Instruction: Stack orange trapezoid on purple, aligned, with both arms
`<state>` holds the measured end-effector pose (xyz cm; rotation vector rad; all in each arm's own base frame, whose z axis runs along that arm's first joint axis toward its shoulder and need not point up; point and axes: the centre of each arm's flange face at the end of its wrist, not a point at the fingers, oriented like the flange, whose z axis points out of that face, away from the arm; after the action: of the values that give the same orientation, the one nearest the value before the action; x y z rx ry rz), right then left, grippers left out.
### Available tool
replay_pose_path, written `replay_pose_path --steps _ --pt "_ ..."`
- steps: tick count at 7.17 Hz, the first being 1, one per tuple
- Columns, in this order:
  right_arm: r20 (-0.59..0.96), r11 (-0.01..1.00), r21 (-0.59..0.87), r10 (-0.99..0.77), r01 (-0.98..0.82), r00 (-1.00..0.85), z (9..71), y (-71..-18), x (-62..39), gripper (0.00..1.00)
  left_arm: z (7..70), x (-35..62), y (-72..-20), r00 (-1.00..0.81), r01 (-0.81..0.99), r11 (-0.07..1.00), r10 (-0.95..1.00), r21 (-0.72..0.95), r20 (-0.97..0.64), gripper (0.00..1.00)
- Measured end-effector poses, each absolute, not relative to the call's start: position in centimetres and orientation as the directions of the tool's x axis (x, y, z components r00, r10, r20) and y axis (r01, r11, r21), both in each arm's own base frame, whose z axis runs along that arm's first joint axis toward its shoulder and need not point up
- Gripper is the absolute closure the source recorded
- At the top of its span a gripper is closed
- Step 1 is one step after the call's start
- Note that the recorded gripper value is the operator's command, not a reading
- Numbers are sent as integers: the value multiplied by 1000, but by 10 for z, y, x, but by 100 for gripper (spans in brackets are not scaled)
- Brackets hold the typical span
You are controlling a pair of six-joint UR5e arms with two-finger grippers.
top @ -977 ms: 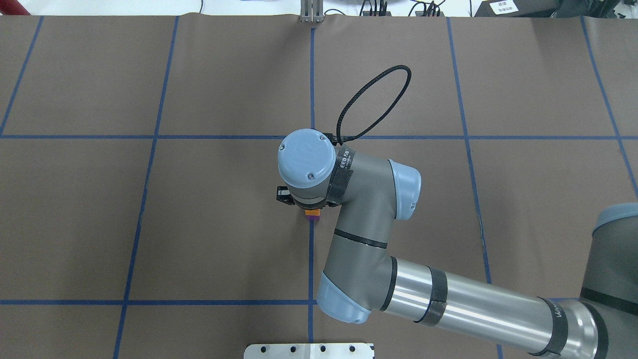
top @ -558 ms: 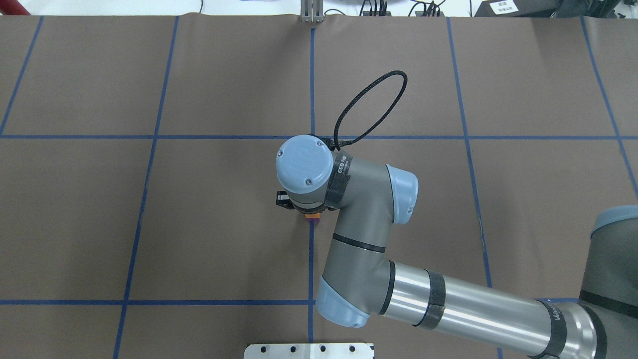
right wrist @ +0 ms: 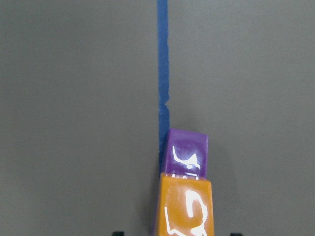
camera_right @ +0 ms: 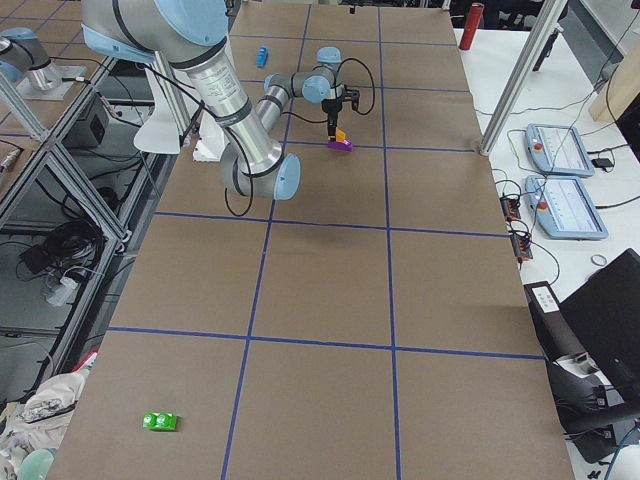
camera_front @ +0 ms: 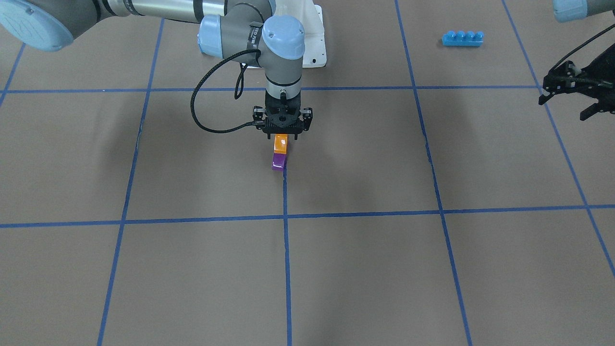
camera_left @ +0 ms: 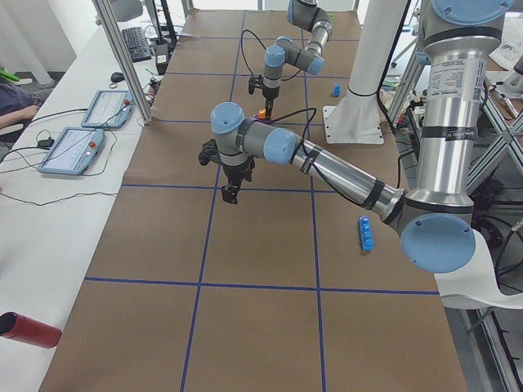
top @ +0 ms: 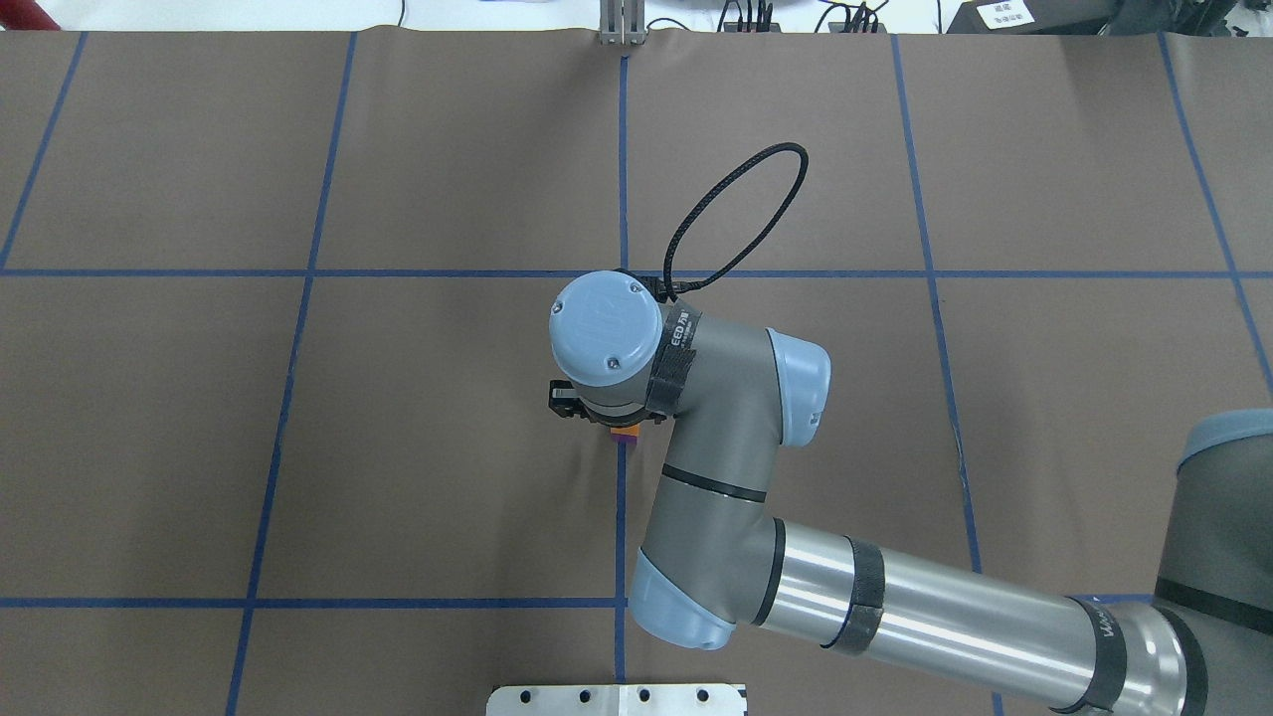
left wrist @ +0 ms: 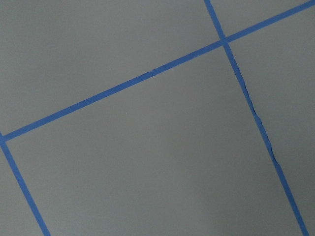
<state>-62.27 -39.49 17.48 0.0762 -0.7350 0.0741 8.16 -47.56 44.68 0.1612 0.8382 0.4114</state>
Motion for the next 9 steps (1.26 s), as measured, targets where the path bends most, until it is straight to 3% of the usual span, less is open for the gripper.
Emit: replay_pose_path --steps 2,5,9 --pt "681 993 41 51 -108 731 169 -407 -612 0 446 82 -475 596 -290 909 416 299 -687 0" --pt "723 991 -30 113 -132 682 168 -473 -530 0 453 71 -477 610 -281 912 410 299 -678 0" --pt "679 994 100 -93 35 728 328 -527 -321 0 535 -18 -492 629 -305 894 449 330 -635 0"
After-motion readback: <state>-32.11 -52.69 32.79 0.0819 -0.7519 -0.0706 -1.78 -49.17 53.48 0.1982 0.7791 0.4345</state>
